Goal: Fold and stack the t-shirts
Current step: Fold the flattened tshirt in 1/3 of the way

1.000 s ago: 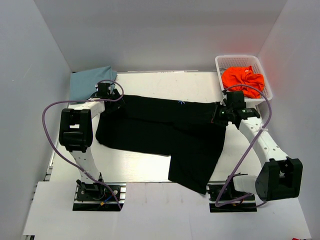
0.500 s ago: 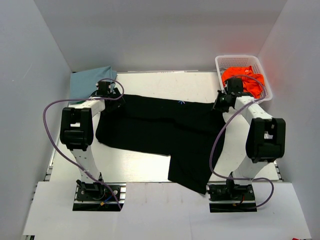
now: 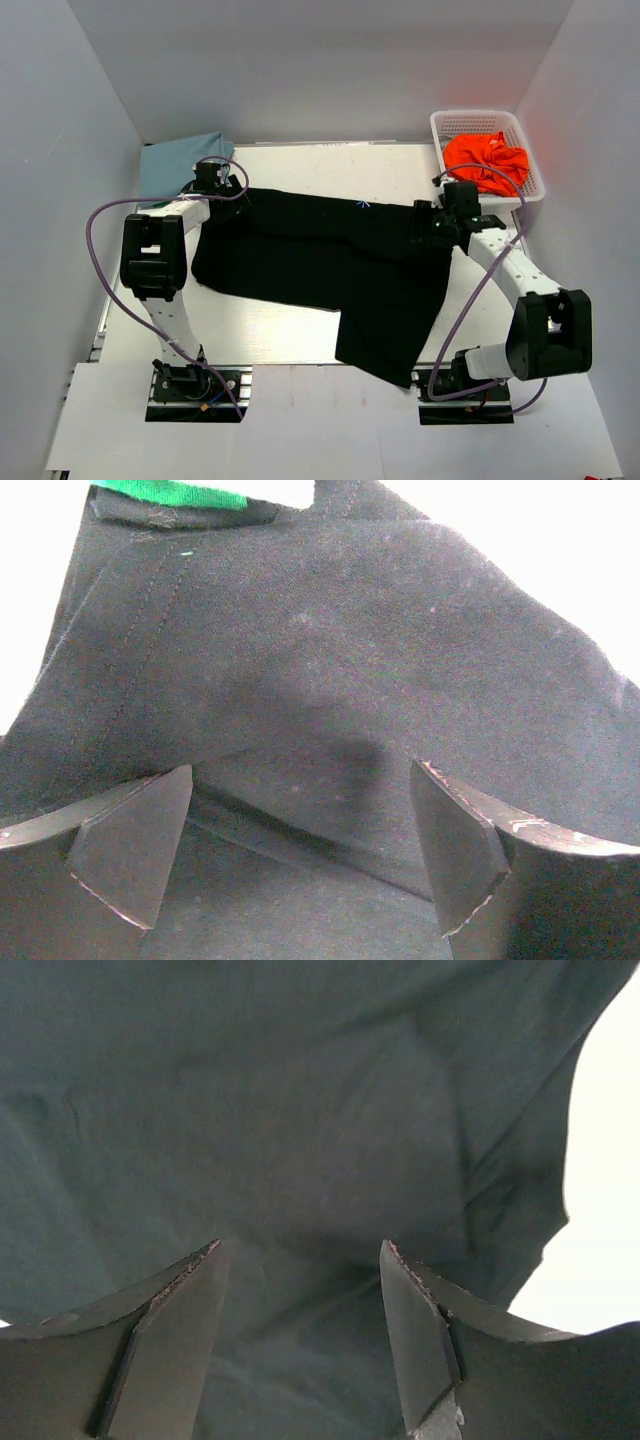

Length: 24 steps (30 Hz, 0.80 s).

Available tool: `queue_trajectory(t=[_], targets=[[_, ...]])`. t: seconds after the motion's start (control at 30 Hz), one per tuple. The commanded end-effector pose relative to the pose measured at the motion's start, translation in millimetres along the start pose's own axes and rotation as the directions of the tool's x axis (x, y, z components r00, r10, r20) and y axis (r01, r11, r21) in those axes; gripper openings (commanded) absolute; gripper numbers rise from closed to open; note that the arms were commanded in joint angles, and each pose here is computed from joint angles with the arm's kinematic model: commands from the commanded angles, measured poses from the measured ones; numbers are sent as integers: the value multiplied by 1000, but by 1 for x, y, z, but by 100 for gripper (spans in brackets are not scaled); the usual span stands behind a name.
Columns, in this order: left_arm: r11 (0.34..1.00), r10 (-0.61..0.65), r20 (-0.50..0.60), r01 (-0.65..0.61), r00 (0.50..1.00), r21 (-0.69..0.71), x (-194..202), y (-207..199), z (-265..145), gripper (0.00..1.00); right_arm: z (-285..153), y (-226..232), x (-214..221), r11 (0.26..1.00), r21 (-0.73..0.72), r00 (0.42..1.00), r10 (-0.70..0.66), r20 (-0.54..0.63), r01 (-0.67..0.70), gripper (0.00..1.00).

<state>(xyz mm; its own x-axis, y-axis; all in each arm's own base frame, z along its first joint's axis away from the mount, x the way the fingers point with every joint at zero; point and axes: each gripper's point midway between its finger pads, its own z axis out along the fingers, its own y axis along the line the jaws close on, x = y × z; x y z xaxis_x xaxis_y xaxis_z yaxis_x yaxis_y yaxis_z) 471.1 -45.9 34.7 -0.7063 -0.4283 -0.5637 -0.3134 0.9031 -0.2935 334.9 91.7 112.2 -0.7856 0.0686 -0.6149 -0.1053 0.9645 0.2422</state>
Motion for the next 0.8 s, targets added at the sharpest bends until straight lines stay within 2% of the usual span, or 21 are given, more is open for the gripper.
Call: queue_trajectory(t=[0.0, 0.13, 0.17, 0.47, 0.6, 0.7, 0.77], targets=[[1000, 9, -17, -9, 1000, 17, 6, -1, -2, 100, 5, -3, 37, 998, 44, 994, 50, -101, -46, 68], [1000, 9, -13, -9, 1000, 9, 6, 1, -2, 100, 15, -13, 64, 989, 112, 980, 110, -167, -92, 63], [1000, 9, -13, -9, 1000, 9, 6, 1, -2, 100, 19, -14, 65, 988, 118, 978, 116, -172, -96, 59], [1000, 9, -29, -9, 1000, 1, 10, 3, 0, 100, 49, -13, 62, 987, 120, 970, 130, -205, -107, 59], [1000, 9, -29, -9, 1000, 1, 10, 3, 0, 100, 53, -11, 50, 986, 113, 976, 140, -167, -122, 29], [1000, 9, -29, -9, 1000, 1, 10, 3, 0, 100, 49, -9, 41, 985, 108, 980, 147, -134, -133, 18], [1000, 9, -29, -9, 1000, 1, 10, 3, 0, 100, 45, -12, 38, 983, 133, 982, 143, -120, -126, 20]])
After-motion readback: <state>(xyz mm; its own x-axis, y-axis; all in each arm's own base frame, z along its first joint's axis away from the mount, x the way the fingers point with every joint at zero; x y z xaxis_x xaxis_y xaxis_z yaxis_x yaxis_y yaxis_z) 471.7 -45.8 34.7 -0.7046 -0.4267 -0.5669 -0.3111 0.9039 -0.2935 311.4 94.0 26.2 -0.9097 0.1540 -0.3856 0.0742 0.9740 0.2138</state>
